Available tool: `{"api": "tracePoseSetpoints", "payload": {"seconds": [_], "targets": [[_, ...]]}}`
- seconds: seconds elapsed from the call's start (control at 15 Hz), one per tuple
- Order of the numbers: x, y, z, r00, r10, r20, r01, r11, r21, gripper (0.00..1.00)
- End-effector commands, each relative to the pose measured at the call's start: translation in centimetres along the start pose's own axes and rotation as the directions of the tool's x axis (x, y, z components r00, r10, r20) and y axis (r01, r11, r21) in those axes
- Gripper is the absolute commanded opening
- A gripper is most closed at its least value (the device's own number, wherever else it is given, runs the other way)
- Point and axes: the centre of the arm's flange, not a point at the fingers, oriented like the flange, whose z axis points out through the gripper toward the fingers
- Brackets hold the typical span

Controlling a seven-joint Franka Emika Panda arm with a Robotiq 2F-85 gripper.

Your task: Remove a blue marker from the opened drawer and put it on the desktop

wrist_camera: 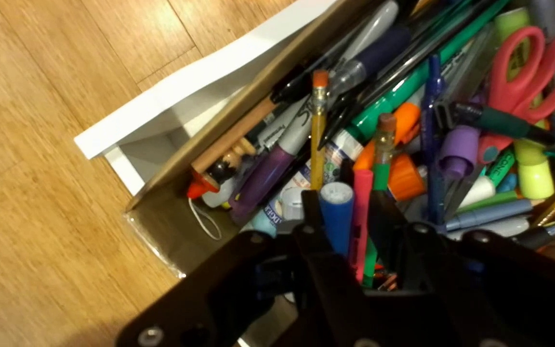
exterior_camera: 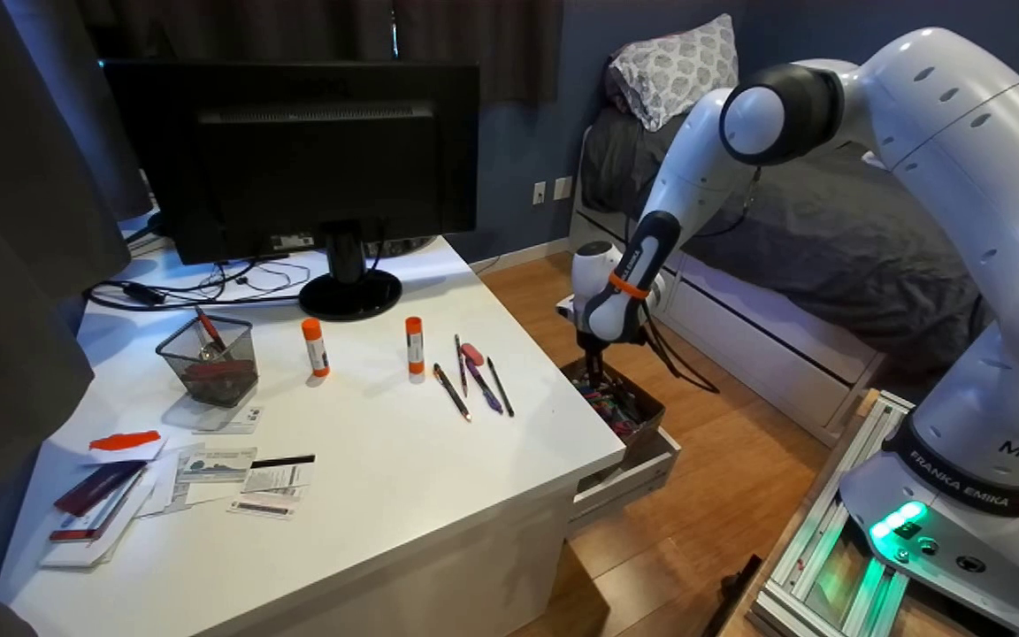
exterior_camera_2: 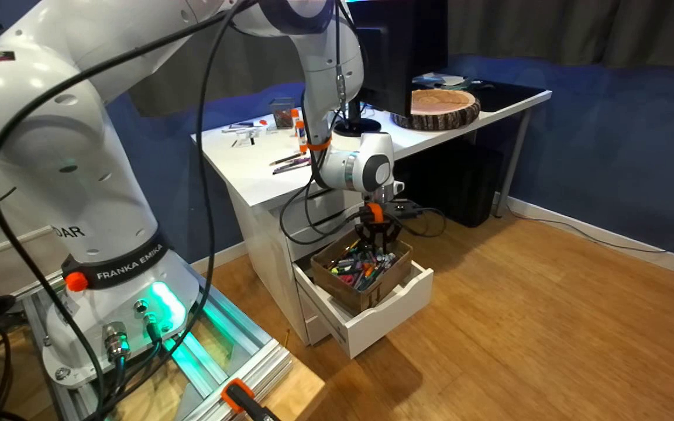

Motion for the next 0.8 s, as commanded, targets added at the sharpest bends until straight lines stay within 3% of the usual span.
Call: {"api": "tracePoseSetpoints", "payload": {"seconds": [0.0, 0.73], "targets": [[0.61, 0.33, 1.29, 0.999, -0.054, -0.001, 0.054, 0.998, -0.01, 0.33], [1.19, 0.5, 2.27, 0.994, -0.107, -0.007, 0.107, 0.994, -0.006, 0.32]]}}
